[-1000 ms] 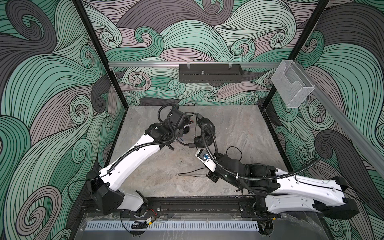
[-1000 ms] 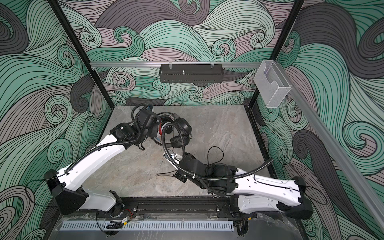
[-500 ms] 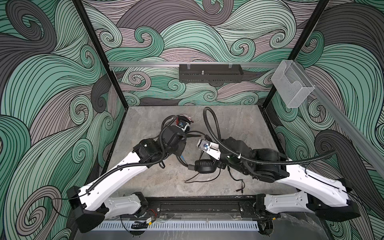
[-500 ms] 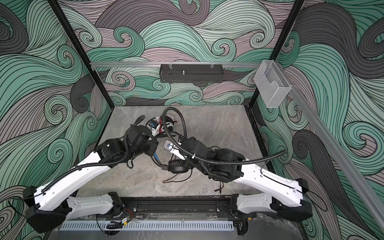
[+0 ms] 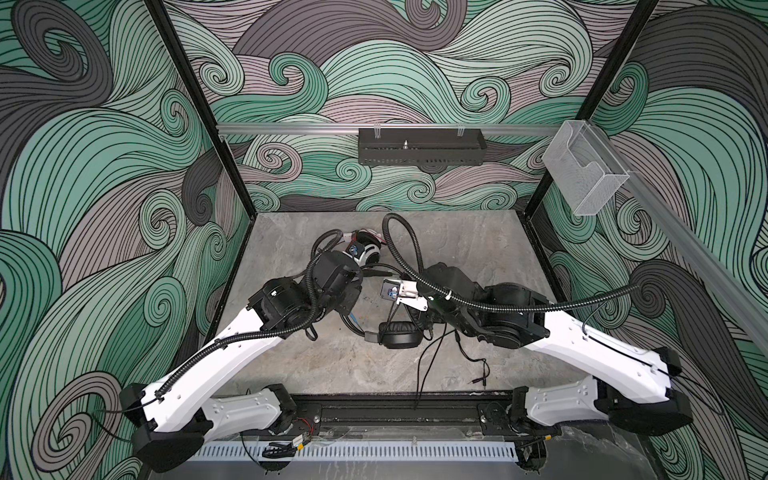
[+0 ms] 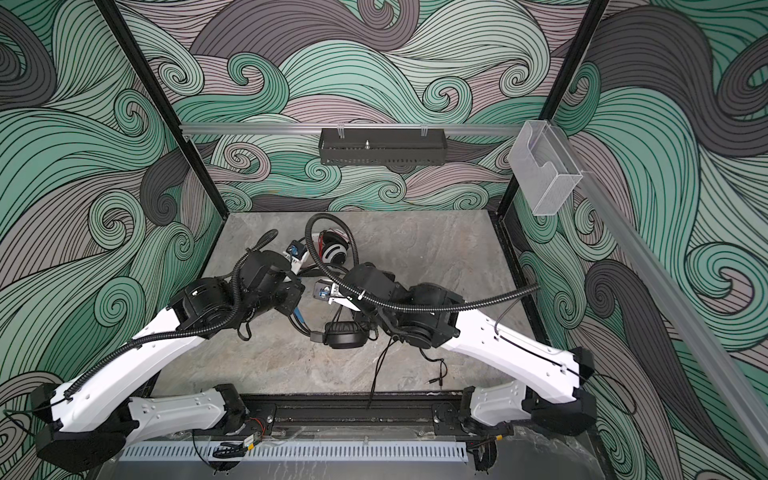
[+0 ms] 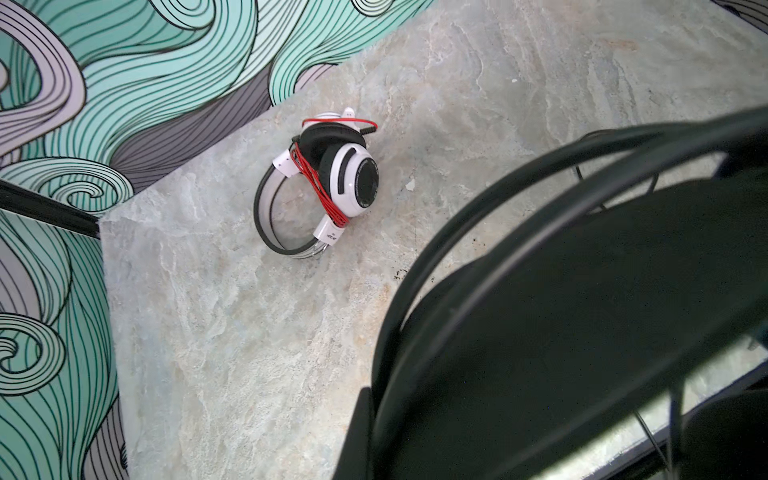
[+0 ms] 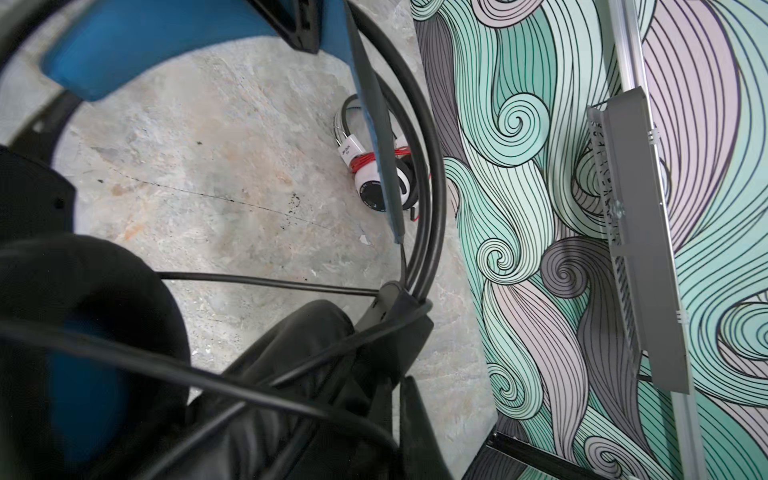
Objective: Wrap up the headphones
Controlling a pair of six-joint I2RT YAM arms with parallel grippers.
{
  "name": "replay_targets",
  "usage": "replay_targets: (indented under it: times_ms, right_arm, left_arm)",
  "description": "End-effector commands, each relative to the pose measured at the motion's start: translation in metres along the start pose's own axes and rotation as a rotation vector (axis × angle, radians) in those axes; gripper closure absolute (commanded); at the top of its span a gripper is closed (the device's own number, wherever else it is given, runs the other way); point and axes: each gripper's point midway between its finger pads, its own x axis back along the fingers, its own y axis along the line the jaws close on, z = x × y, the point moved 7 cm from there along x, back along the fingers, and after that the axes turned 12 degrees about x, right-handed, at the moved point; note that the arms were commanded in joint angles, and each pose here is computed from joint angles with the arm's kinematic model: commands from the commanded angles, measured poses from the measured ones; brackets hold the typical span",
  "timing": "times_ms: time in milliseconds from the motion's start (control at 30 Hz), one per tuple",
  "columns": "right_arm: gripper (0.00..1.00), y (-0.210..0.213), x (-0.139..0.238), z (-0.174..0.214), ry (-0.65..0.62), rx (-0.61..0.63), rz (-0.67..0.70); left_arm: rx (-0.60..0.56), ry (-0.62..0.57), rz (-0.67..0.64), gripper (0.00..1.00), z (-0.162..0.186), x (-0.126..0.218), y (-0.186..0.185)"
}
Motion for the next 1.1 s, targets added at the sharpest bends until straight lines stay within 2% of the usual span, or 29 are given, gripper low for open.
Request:
replay_targets:
  times_ms: [0, 200, 333, 633, 767, 833, 967, 1033, 1067]
  right_arm:
    - [0.89, -0.043, 0.016, 0.013, -0.003, -0.084, 0.148]
    - [0.85, -0.050, 0.007, 0.015, -0.046, -0.071, 0.104]
    - [0.86, -0.049, 0.001, 0.020, -0.076, -0.121, 0.072]
    - [0.87, -0.048, -0.018, 0.051, -0.281, -0.511, 0.063]
    - [0.84, -0.041, -0.029, 0.051, -0.387, -0.604, 0.037]
    - [0.80, -0.039, -0.029, 0.048, -0.475, -0.631, 0.040]
    - [0.51, -0.028, -0.027, 0.041, -0.660, -0.683, 0.033]
    - [0.43, -0.024, -0.030, 0.040, -0.715, -0.724, 0.014]
    - [0.41, -0.022, -0.032, 0.038, -0.743, -0.743, -0.005]
  left_arm:
    - [-0.076, 0.038, 0.024, 1.00, 0.001, 0.015, 0.002]
    - [-0.049, 0.045, 0.154, 1.00, -0.016, 0.028, -0.013]
    - [-0.016, 0.035, 0.197, 1.00, -0.023, 0.037, -0.016]
    - [0.111, -0.004, 0.327, 1.00, -0.042, 0.069, -0.020]
    - [0.115, -0.025, 0.394, 1.00, -0.054, 0.083, -0.025]
    - [0.128, -0.039, 0.414, 1.00, -0.060, 0.089, -0.026]
    - [0.162, -0.063, 0.458, 1.00, -0.072, 0.101, -0.028]
    - [0.175, -0.074, 0.484, 1.00, -0.077, 0.107, -0.029]
    - [0.184, -0.082, 0.495, 1.00, -0.080, 0.110, -0.030]
